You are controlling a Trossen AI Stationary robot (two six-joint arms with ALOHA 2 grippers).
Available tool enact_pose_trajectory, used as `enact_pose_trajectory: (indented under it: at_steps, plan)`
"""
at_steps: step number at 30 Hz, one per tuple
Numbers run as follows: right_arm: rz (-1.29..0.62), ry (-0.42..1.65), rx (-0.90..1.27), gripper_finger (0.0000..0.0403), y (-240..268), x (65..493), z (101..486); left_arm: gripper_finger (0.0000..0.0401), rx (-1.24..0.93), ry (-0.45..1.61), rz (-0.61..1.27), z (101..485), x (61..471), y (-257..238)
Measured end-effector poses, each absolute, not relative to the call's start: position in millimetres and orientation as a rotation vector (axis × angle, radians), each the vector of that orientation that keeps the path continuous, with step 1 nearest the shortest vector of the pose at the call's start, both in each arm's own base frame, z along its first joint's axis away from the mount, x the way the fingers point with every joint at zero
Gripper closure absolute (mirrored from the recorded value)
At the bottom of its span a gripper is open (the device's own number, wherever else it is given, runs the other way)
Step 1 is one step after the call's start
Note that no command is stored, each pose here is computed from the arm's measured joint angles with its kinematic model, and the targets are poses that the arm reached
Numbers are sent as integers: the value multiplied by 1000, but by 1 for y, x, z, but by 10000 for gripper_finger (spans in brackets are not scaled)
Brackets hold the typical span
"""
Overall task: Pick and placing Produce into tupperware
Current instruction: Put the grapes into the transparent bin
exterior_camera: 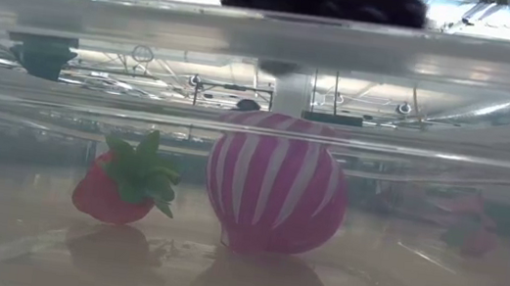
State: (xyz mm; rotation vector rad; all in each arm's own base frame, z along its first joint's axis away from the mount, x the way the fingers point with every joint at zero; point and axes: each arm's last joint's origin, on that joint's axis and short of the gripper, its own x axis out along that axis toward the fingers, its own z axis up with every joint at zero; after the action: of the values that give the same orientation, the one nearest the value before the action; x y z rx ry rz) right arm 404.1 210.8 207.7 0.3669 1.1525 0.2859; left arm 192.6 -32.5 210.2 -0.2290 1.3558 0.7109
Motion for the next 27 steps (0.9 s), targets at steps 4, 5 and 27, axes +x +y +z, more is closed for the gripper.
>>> enact_pose_trajectory:
  at_steps: [4, 5, 27]
  plan:
    - [281, 1163, 390, 176, 219, 400, 208, 140, -229, 1356, 711, 210, 193, -33]
    - [281, 1165, 394, 176, 220, 399, 208, 138, -229, 1356, 711, 210, 193, -33]
    - [268, 1238, 424, 176, 217, 402, 192, 141, -229, 1355, 711, 210, 193, -33]
